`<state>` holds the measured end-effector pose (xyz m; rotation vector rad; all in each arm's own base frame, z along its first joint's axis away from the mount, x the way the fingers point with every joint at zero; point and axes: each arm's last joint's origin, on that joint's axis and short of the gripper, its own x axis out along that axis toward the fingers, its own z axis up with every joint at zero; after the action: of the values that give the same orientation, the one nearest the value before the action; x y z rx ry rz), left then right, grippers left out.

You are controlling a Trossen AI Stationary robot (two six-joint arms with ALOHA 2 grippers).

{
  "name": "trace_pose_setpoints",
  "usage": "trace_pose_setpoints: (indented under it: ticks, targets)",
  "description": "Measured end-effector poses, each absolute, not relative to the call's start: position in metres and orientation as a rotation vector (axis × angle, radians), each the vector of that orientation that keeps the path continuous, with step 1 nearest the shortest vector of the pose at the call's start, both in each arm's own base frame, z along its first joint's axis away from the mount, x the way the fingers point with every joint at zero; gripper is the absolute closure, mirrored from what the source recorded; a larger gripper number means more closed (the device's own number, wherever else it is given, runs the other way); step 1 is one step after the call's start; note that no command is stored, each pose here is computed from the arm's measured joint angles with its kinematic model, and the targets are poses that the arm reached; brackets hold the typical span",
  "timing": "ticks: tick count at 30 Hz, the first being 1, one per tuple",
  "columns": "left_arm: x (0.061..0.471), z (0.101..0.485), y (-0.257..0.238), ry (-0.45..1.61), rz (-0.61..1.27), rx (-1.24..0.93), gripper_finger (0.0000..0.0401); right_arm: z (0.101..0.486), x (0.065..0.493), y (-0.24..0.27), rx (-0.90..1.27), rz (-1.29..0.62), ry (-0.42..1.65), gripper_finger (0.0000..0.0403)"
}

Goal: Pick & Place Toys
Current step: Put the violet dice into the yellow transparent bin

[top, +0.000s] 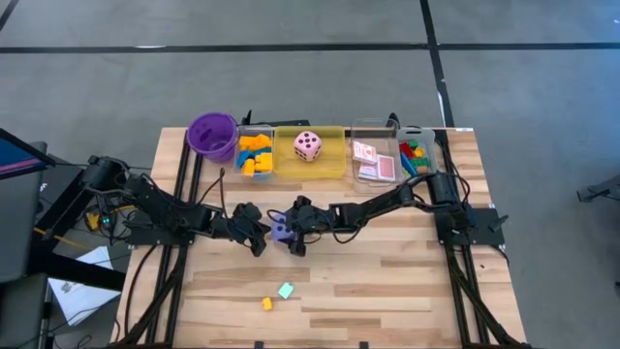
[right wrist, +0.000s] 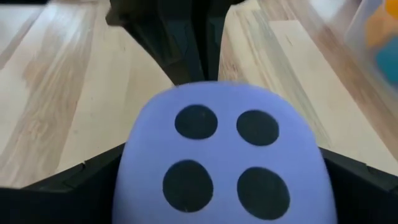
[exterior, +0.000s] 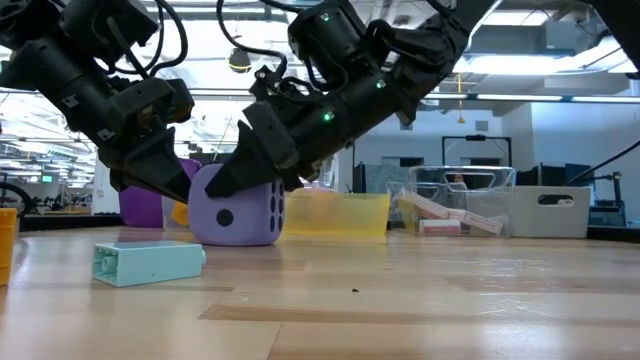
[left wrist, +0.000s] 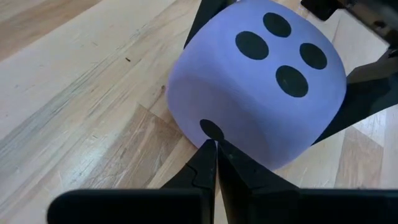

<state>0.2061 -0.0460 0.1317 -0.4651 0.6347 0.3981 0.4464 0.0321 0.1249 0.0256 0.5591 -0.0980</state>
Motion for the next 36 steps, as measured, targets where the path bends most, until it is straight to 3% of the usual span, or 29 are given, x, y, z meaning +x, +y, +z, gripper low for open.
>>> trace_pose_setpoints:
  ticks: [23,36]
  targets:
    - [0.2061,0.1316,-0.0461,0.637,0.395,-0.467,0.0393,0.1288,0.4475,0.0318,0.050,-0.106,0.531,0.0003]
    - [0.2061,0.1316,-0.0461,0.637,0.394,-0.467,0.0393,0.1288,0.4476,0.0296,0.058,-0.113,0.531,0.0044]
